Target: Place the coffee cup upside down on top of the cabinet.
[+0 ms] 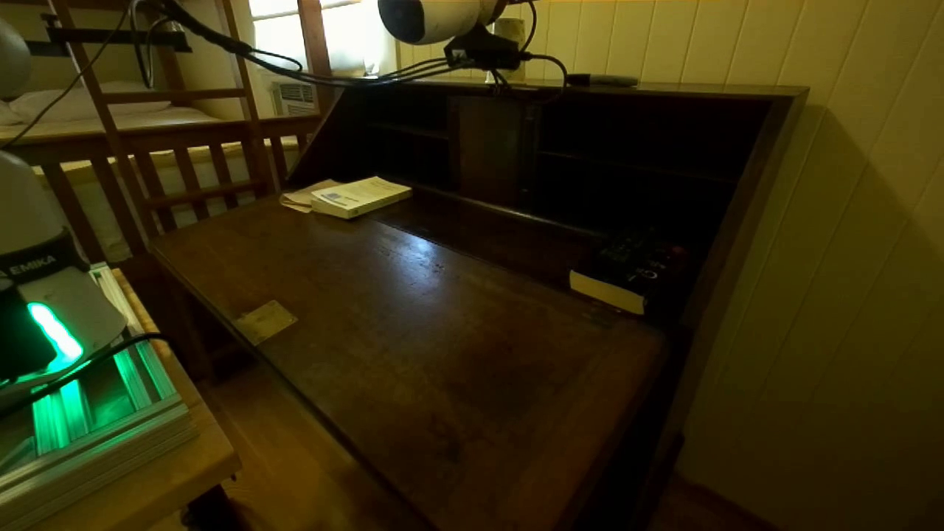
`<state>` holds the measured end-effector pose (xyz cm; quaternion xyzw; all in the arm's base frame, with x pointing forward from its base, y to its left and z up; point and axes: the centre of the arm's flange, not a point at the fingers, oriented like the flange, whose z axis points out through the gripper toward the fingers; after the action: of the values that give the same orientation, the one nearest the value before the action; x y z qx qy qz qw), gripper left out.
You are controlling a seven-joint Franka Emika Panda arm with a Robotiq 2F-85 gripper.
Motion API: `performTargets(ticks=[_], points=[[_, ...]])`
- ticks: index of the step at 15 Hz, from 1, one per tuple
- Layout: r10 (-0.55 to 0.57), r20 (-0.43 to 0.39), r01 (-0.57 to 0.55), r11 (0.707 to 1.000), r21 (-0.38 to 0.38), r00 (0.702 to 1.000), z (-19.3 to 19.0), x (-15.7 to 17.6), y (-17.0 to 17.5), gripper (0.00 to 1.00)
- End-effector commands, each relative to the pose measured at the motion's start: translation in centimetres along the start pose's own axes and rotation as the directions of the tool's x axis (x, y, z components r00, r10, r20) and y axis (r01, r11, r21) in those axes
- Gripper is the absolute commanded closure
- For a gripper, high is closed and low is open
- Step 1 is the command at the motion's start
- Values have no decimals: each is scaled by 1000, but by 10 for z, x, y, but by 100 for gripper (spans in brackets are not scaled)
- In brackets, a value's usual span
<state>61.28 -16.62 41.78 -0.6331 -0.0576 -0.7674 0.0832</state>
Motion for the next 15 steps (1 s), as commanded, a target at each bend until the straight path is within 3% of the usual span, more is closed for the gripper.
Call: performTargets(ticks=[1,9,15], points=[[-24,51,22,999,23,998,-8,24,-6,0],[13,115,-21,997,72,993,-10,45,-9,0],[121,154,-128,991,33,981,-12,66,-1,0]])
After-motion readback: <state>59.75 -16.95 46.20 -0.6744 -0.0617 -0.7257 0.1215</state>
